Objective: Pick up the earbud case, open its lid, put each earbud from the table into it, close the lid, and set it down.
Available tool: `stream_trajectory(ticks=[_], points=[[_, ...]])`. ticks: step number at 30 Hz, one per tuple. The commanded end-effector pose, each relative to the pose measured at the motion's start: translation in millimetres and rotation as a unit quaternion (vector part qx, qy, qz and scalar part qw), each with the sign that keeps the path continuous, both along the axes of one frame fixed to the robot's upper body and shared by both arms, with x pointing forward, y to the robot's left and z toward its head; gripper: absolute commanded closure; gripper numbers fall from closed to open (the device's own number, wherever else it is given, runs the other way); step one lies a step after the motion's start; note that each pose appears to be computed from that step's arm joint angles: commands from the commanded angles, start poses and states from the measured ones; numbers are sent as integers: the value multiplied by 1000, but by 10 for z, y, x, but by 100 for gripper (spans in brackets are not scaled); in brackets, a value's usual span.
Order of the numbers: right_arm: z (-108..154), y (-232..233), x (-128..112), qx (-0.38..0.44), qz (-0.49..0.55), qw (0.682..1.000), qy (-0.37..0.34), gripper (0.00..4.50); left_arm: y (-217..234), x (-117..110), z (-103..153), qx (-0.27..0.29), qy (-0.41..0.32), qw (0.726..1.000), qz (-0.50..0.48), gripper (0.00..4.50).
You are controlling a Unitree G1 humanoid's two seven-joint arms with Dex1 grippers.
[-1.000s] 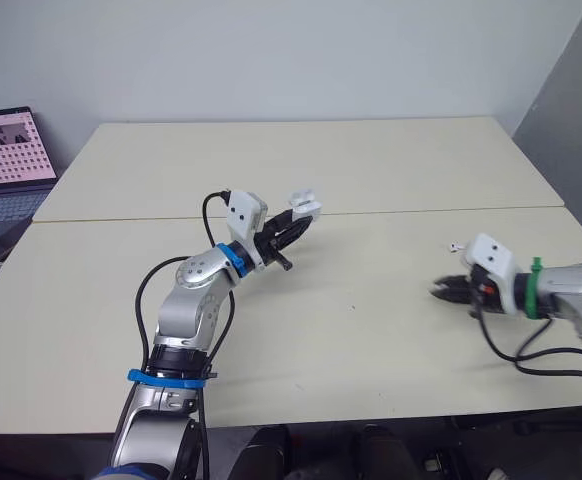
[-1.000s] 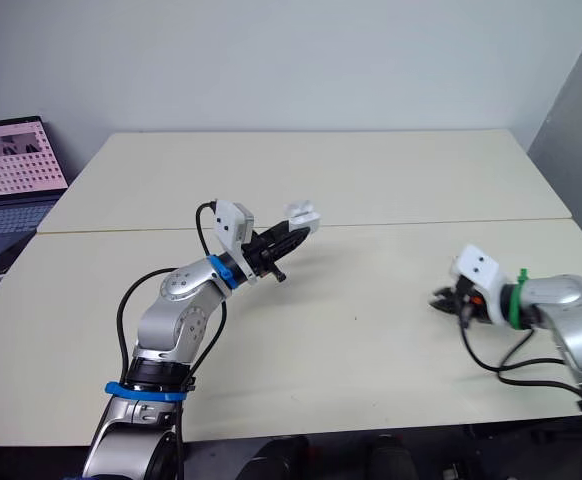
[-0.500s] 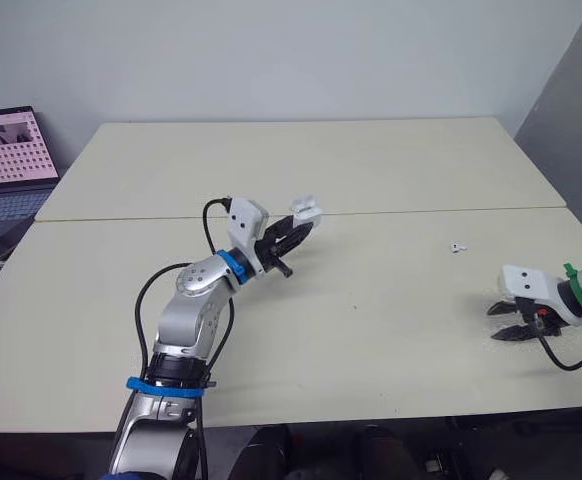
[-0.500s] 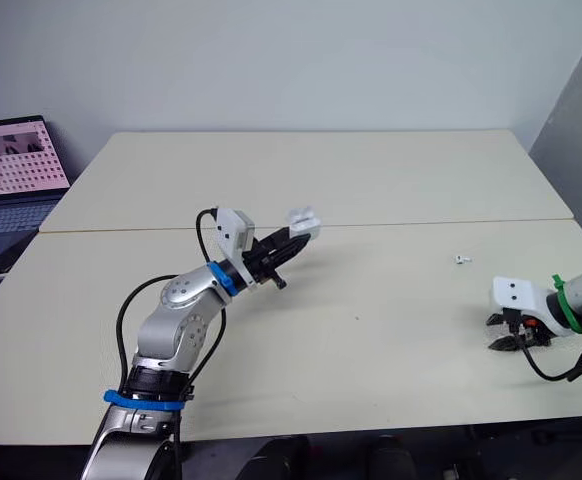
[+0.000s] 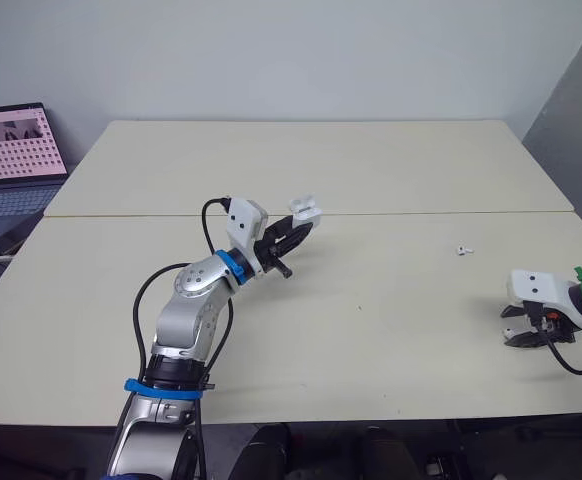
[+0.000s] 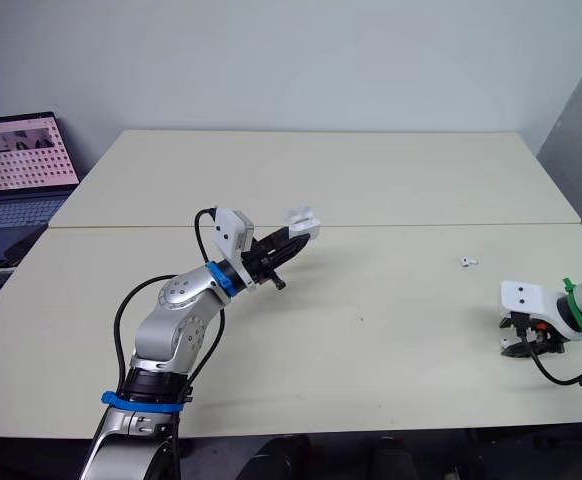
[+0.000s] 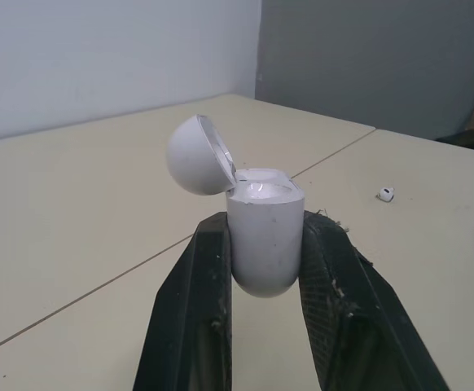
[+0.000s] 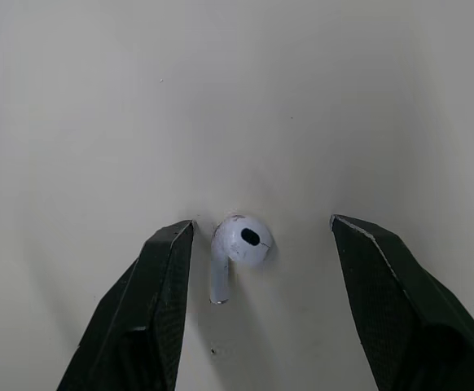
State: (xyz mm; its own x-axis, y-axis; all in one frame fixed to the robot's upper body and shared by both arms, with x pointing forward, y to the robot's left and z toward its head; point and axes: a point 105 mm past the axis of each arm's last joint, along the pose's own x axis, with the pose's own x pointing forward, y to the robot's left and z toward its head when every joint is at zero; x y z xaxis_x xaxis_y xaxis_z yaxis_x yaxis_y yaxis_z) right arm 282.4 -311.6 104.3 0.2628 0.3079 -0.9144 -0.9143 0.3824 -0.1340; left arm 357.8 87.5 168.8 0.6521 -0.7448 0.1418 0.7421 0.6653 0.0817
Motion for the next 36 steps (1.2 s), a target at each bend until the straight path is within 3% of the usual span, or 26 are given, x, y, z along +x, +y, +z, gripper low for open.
stream_trajectory(ticks=[1,10,18,21,27,36], points=[[-3,13,-69,31,-85,996,15,172,-36,-56,141,-4,-27,1000,-7,376],[-104,-30,-297,15,-131,991,9,172,-70,-58,109,-6,-22,1000,-7,376],[-126,-29,-304,16,-143,990,2,172,-81,-29,127,-5,-25,1000,-9,376],[-141,-51,-321,11,-142,990,5,225,-72,-30,118,-3,-24,1000,-7,376],[-182,-161,-386,-19,-118,993,11,410,-37,-39,99,-1,-21,1000,-2,376],[-3,145,-187,38,-43,997,-42,409,-22,-46,104,0,-25,1000,-2,376]])
